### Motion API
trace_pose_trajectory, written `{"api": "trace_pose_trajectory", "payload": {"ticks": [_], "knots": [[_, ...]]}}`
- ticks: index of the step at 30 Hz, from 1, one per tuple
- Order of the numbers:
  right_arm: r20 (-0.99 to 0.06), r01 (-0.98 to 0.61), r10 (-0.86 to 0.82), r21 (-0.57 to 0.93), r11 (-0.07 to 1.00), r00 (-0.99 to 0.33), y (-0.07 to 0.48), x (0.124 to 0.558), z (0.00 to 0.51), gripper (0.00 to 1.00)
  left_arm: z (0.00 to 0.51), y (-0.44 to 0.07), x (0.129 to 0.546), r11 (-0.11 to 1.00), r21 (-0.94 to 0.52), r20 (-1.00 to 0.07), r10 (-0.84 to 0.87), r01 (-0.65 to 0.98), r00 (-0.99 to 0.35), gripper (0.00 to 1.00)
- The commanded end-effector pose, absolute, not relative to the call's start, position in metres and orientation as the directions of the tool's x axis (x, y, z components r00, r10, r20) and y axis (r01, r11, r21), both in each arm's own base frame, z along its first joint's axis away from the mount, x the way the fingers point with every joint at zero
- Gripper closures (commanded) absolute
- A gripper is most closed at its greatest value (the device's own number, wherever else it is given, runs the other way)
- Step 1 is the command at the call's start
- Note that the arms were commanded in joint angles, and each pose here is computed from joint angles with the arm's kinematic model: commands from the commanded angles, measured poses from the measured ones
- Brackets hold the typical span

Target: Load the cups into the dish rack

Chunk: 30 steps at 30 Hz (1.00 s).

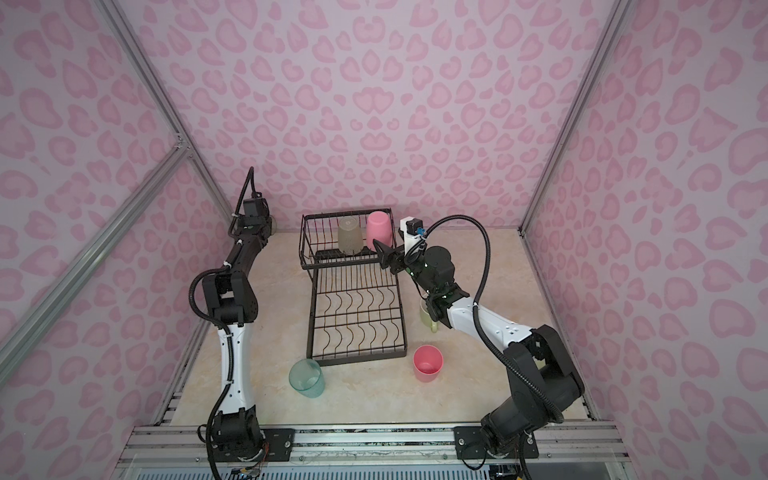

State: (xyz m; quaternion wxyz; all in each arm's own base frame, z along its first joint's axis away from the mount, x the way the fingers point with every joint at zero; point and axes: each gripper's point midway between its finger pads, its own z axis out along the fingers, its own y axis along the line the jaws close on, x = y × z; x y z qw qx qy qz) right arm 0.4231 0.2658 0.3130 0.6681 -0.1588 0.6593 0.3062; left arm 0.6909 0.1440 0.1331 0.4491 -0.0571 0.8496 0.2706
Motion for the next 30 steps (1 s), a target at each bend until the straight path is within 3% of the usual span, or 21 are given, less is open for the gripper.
{"api": "trace_pose_trajectory", "payload": {"ticks": [1,5,19,27,30], "knots": [[-0.967,-0.636,0.253,0.216,0.741,-0.032,0.267,0.425,0.320,0.16,0.145,0.135,0.706,0.878,0.369,-0.837,0.172,-0.304,-0.520,0.33],[-0.964,-0.634,0.263,0.233,0.738,-0.049,0.267,0.434,0.313,0.16,0.144,0.134,0.707,0.881,0.388,-0.827,0.203,-0.271,-0.525,0.29],[-0.941,-0.615,0.321,0.315,0.723,-0.104,0.248,0.455,0.296,0.16,0.111,0.164,0.704,0.836,0.464,-0.781,0.232,-0.291,-0.579,0.30],[-0.941,-0.618,0.321,0.316,0.720,-0.108,0.249,0.460,0.294,0.16,0.126,0.184,0.700,0.806,0.427,-0.825,0.163,-0.410,-0.540,0.53],[-0.942,-0.617,0.317,0.313,0.722,-0.106,0.248,0.461,0.293,0.16,0.132,0.189,0.696,0.824,0.364,-0.848,0.100,-0.435,-0.520,0.55]]}}
